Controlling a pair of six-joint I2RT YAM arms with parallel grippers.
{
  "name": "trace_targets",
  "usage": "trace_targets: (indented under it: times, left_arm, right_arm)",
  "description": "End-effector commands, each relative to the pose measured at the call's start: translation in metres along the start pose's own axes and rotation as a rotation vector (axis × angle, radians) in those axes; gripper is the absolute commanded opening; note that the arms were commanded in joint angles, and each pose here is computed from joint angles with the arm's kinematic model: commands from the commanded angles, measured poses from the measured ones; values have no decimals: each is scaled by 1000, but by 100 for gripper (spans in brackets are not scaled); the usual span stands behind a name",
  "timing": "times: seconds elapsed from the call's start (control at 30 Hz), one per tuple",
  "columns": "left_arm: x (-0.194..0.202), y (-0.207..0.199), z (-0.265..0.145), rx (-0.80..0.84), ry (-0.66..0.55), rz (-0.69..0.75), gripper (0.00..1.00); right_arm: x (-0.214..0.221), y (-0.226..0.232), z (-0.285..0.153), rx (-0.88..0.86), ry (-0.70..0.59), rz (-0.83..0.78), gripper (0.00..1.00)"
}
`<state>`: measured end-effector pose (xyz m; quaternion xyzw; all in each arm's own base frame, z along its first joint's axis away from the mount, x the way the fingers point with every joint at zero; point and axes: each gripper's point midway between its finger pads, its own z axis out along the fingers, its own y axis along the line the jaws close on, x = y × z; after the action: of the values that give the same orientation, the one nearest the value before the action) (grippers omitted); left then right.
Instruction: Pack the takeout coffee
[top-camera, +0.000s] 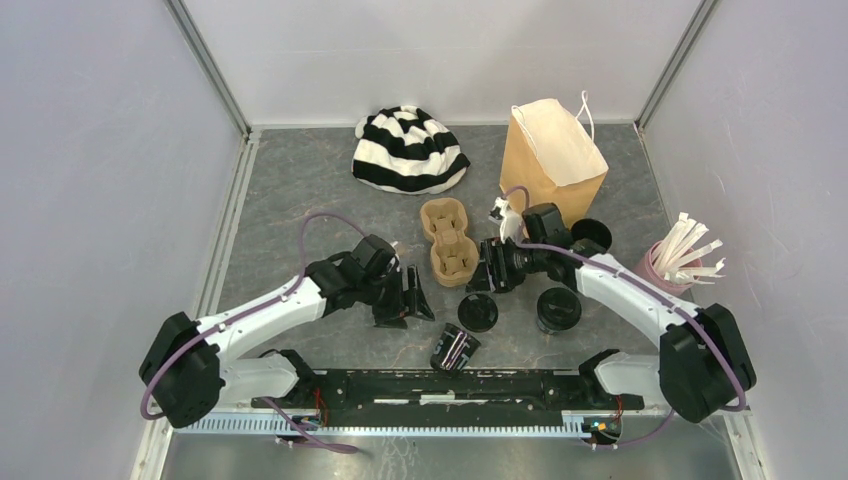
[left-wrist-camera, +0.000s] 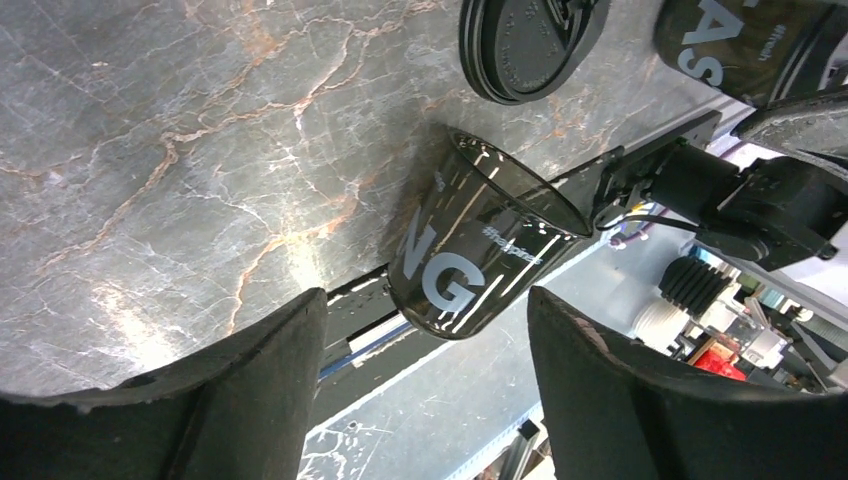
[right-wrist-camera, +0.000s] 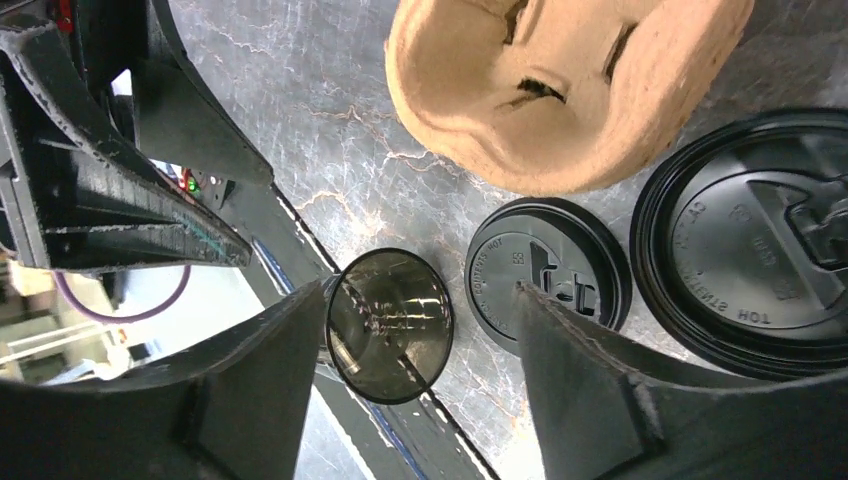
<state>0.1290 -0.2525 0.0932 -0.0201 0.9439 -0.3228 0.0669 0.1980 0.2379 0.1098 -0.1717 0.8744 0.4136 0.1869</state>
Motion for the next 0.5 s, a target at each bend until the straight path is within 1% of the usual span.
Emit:
trace_targets:
  times: [0.0,0.1,0.2,0.33,0.47]
  left_arm:
    - [-8,-27,-13,67,-13,44,82]
    - [-14,-34,-18,68,-33,52,83]
    - [-16,-35,-20,61,-43,52,83]
    - [-20,-32,-30,35,-85,50,83]
    - [-24,-32,-45,19,-140,45,84]
  right_arm:
    - [-8,9,-10,58,48,-132,79]
    - [15,24,-6,-28,110,-183,87]
    - [38,27,-1,-111,166,-164,90]
    - [59,41,12,-240,240,-177,90]
    - [81,61,27,-307,325,-198,84]
